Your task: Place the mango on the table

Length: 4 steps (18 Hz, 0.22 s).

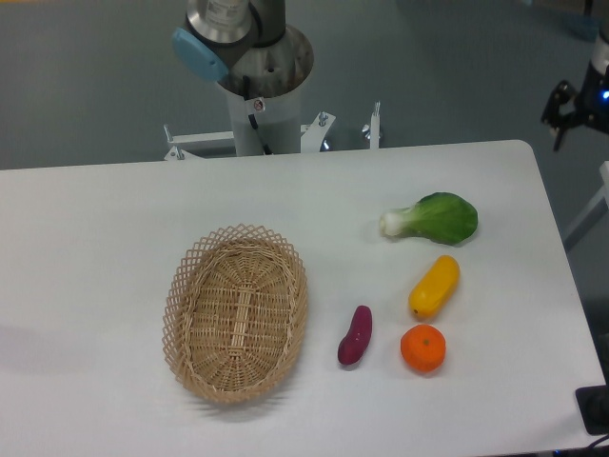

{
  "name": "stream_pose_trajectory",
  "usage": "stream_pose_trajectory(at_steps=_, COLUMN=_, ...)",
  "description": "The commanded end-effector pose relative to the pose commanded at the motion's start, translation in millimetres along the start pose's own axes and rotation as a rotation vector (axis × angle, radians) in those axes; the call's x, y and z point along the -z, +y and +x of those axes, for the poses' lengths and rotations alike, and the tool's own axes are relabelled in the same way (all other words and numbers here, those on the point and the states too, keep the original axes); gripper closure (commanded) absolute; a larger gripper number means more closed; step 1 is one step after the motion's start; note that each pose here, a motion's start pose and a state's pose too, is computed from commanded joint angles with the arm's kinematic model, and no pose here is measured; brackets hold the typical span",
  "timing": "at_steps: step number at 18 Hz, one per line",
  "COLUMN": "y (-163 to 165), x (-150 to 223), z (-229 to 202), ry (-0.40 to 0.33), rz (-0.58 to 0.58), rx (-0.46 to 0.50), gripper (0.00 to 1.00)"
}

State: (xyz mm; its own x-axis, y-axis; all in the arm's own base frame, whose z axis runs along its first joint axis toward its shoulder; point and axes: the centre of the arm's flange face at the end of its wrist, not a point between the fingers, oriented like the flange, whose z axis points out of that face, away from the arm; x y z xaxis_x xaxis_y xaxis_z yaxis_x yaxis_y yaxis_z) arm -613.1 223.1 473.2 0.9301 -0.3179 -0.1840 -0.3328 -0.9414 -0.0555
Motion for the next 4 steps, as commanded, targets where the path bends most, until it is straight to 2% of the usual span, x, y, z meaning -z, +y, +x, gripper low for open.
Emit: stream_pose_trajectory(at_steps=4, y=-0.5, x=-1.2, z=1.0, ry=0.002, rz=0.005, rx=0.0, gripper=0.0)
